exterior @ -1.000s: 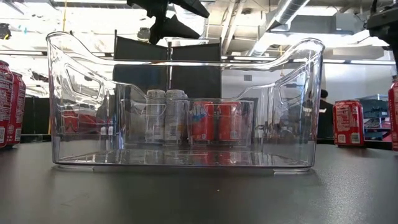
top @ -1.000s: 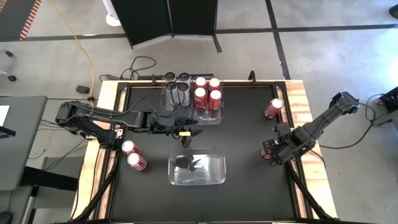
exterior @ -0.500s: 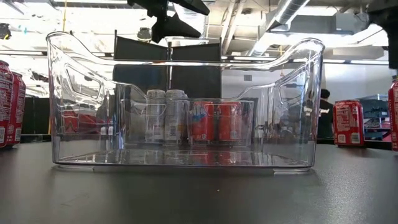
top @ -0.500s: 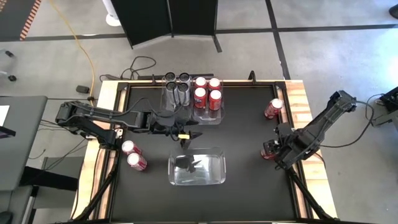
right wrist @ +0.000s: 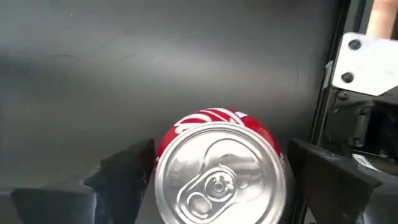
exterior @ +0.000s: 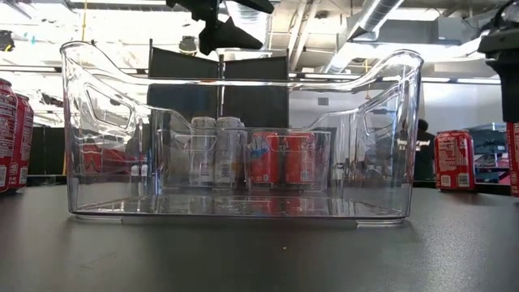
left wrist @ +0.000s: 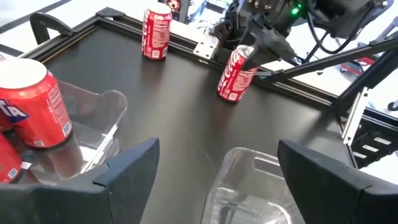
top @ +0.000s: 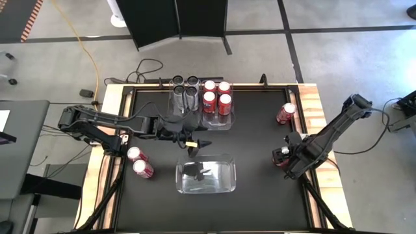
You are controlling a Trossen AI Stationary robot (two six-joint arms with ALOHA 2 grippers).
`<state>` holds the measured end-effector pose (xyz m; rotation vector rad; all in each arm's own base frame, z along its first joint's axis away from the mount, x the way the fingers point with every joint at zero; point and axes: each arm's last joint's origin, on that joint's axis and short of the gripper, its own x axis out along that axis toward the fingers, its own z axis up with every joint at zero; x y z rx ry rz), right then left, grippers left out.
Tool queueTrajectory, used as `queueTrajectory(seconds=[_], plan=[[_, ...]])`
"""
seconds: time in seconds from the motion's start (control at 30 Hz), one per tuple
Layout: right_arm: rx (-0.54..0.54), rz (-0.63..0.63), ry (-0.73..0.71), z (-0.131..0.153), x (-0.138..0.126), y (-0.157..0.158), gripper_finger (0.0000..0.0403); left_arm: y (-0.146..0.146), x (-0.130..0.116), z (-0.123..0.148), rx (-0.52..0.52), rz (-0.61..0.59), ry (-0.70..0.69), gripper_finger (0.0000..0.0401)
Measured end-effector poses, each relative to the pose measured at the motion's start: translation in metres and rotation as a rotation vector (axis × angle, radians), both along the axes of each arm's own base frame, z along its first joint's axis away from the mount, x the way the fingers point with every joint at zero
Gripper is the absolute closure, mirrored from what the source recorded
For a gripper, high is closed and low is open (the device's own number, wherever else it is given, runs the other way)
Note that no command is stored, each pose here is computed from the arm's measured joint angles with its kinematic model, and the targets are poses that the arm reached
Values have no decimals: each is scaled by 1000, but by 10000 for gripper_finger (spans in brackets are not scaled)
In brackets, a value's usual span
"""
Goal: Sort soda cans
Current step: Put the middle right red-white soda can into the bottom transparent bin
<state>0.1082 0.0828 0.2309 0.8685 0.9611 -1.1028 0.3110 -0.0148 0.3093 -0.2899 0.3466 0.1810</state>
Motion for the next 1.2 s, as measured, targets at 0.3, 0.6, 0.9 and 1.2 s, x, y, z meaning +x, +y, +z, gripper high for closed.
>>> queueTrajectory(seconds=[0.3,0.6,0.9,1.2], plan=[[39,12,-37,-6,5,2,89,0,0,0,-6,4,1,77],[-41,194,-206,-2,46,-15,103,1,0,0,40,-10,6,77],[-215,411,-194,9,118,-68,100,7,0,0,21,32,3,77],[-220,716,-62,16,197,-79,100,10,9,-20,43,36,100,77]])
